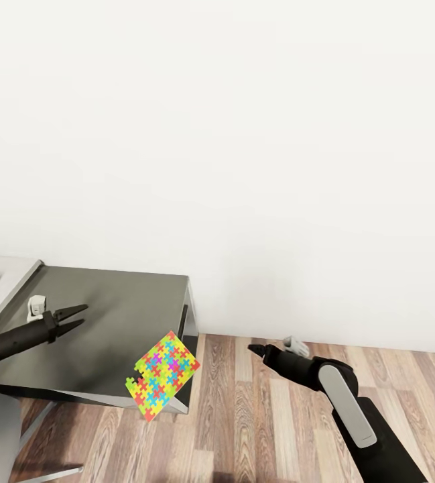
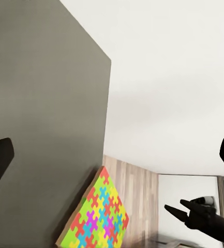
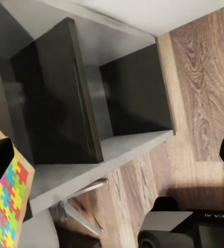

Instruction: Put all the toys in the child's room - the three board games (two on the bed and one on the table), the two jigsaw puzzles on the table, and the tennis ball on the table - inside the toy box on the table in the child's room.

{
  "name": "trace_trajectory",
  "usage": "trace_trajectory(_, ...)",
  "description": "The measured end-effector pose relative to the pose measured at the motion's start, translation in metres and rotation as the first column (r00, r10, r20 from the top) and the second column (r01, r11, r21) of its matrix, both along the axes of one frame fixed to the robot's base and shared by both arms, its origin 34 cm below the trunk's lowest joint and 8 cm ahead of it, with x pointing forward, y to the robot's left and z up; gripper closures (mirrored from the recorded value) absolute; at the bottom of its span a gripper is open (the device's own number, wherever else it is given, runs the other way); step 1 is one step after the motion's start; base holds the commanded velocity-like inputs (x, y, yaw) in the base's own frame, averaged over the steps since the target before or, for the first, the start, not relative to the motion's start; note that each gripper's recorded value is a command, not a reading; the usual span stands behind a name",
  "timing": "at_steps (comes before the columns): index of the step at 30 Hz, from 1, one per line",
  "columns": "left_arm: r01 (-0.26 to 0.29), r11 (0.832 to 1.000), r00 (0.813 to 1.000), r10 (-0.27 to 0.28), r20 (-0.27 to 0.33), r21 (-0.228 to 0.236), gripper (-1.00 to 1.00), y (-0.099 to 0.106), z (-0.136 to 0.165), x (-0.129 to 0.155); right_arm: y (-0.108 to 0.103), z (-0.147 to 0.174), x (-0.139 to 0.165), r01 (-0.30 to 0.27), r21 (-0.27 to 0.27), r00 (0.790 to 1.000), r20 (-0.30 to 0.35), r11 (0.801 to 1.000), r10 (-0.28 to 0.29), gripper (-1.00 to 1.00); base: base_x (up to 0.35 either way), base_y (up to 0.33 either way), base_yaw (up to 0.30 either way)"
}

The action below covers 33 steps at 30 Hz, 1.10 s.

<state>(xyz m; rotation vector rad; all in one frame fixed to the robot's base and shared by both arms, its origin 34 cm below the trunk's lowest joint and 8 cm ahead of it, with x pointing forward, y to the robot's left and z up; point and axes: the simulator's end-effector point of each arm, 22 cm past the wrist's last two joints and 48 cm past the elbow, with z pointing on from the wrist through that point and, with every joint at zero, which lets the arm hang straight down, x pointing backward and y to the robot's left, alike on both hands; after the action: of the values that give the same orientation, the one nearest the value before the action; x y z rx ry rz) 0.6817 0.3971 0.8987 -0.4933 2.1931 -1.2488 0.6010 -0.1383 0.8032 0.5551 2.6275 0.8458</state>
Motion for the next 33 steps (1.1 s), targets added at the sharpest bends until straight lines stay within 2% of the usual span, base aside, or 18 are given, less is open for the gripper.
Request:
trace_trajectory(5,0.000,1.000,1.000,0.000,0.001,0.001,-1.00,0.000,0.000,0.000,-0.007,0.000,0.007,0.040,-0.001,0.999,0.021,0.999,-0.040,-1.00,0.000,0.000,0.000)
trace_trajectory(9,0.001,1.000,1.000,-0.001,0.001,0.000,-1.00,0.000,0.000,0.000,-0.008,-0.001,0.011,0.060,0.028,0.997,0.044,0.998,-0.062,-1.00,0.000,0.000,0.000)
trace_trajectory(13,0.000,1.000,1.000,0.000,0.001,0.000,-1.00,0.000,0.000,0.000,-0.011,-0.030,-0.006,0.088,0.063,0.996,-0.013,0.994,-0.088,-1.00,0.000,0.000,0.000)
trace_trajectory(16,0.001,1.000,1.000,-0.001,0.001,0.001,-1.00,0.000,0.000,0.000,-0.023,-0.060,-0.019,0.153,0.086,0.987,-0.070,0.984,-0.148,-1.00,0.000,0.000,0.000)
trace_trajectory(19,0.002,1.000,1.000,-0.002,0.002,0.000,-1.00,-0.001,0.000,0.000,-0.022,-0.072,-0.022,0.186,0.131,0.981,-0.088,0.974,-0.175,-1.00,0.000,0.000,-0.027)
trace_trajectory(22,0.003,1.000,1.000,-0.003,0.005,0.000,-1.00,-0.002,0.002,0.001,-0.022,-0.087,-0.036,0.208,0.149,0.973,-0.128,0.967,-0.190,-1.00,0.000,0.000,-0.079)
trace_trajectory(25,0.007,1.000,1.000,-0.007,0.014,-0.006,-1.00,-0.003,0.006,0.001,-0.023,-0.093,-0.044,0.221,0.162,0.969,-0.148,0.962,-0.197,-1.00,0.000,0.000,-0.115)
trace_trajectory(30,0.019,0.999,0.999,-0.018,0.040,-0.027,-1.00,-0.006,0.016,0.001,-0.011,-0.087,-0.045,0.211,0.221,0.974,-0.131,0.952,-0.185,-1.00,0.000,0.000,-0.142)
trace_trajectory(33,0.022,0.999,0.999,-0.021,0.050,-0.030,-1.00,-0.006,0.020,0.001,-0.012,-0.083,-0.043,0.210,0.236,0.975,-0.120,0.949,-0.186,-1.00,0.000,0.000,-0.149)
